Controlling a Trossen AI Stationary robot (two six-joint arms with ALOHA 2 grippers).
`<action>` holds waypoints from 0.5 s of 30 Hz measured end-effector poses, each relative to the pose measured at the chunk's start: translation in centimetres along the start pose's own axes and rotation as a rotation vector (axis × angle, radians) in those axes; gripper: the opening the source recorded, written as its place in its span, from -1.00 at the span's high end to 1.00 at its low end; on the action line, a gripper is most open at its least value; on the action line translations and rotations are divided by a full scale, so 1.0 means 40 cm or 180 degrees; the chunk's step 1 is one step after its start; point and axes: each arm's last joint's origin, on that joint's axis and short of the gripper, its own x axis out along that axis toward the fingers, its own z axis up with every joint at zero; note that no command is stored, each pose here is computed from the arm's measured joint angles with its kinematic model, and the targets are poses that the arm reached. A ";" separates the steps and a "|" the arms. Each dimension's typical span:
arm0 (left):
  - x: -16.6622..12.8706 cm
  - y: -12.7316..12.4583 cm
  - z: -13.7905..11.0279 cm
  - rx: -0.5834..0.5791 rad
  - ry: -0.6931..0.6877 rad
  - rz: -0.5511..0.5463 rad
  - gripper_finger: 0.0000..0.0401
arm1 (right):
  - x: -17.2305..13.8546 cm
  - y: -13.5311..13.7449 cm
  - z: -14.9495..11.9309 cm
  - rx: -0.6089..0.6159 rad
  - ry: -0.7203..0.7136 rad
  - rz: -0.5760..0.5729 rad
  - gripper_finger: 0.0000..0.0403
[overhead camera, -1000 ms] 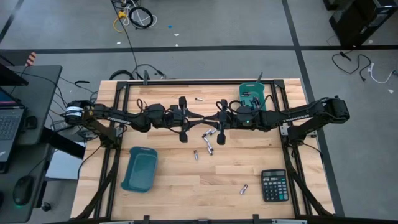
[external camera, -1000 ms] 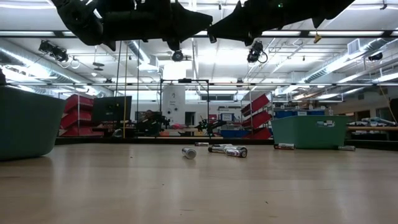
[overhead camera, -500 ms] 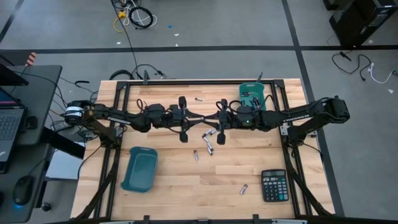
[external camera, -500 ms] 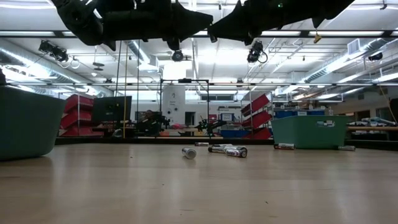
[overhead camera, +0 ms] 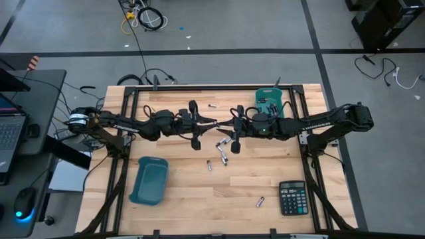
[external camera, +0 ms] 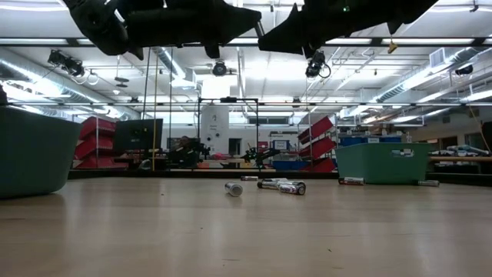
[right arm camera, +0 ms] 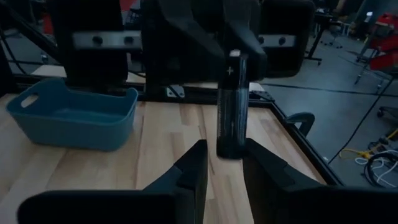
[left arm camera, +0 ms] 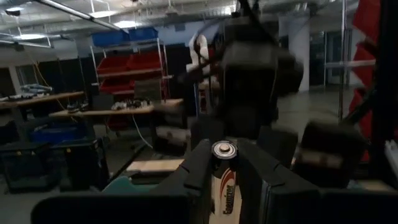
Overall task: Sort batteries
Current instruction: Put the silver battery into the blue bin
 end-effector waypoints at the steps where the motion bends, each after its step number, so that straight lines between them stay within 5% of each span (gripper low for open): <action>1: -0.002 0.001 0.008 -0.0033 -0.0035 0.0004 0.72 | 0.000 0.000 0.000 0.0000 0.0000 -0.0007 0.57; 15: -0.086 -0.035 0.130 -0.0166 0.0163 -0.0150 0.72 | -0.024 -0.023 0.018 0.0032 -0.0019 -0.0095 0.56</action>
